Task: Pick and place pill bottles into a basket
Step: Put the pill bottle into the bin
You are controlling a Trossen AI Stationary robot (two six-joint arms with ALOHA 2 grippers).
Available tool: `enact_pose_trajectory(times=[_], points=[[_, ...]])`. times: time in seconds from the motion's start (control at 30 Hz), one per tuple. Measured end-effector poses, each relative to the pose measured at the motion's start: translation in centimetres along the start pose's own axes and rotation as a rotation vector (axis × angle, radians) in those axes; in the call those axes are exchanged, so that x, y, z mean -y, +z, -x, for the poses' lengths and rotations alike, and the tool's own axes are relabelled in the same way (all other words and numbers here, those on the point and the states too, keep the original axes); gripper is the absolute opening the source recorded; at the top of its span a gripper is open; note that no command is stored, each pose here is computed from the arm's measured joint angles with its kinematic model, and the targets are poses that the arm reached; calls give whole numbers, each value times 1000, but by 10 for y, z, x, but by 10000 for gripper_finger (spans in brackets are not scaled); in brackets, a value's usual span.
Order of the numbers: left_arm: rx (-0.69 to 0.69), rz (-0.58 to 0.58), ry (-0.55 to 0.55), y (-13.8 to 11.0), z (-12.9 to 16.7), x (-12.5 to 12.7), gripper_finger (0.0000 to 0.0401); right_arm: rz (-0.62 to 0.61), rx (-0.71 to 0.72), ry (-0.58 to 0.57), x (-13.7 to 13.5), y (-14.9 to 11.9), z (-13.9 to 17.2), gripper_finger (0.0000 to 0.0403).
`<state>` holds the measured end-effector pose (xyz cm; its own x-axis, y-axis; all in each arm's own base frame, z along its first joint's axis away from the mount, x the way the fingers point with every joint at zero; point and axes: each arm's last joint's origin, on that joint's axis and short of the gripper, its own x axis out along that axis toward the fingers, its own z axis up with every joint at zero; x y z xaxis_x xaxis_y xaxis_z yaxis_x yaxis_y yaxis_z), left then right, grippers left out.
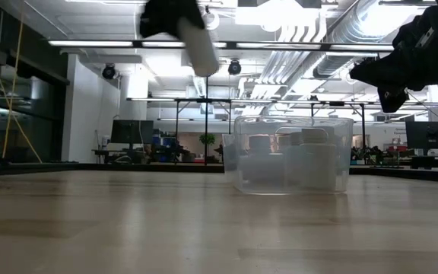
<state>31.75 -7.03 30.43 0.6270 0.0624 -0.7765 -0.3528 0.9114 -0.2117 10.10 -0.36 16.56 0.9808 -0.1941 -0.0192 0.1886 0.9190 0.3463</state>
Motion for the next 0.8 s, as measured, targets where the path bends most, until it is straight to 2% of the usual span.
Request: enact_pose_trajectory(times=[0.2, 0.33, 0.6, 0.8], points=[[22, -60, -22, 52, -23, -7, 195, 0, 0, 0, 0, 0, 0, 0], [-17, -96, -4, 69, -44, -3, 195, 3, -11, -1, 0, -1, -1, 0], [-19, -102, -13, 75, -75, 4, 195, 13, -38, -12, 1, -3, -2, 0], [-60, -108, 11, 66, -98, 8, 195, 33, -51, -30, 1, -5, -4, 0]])
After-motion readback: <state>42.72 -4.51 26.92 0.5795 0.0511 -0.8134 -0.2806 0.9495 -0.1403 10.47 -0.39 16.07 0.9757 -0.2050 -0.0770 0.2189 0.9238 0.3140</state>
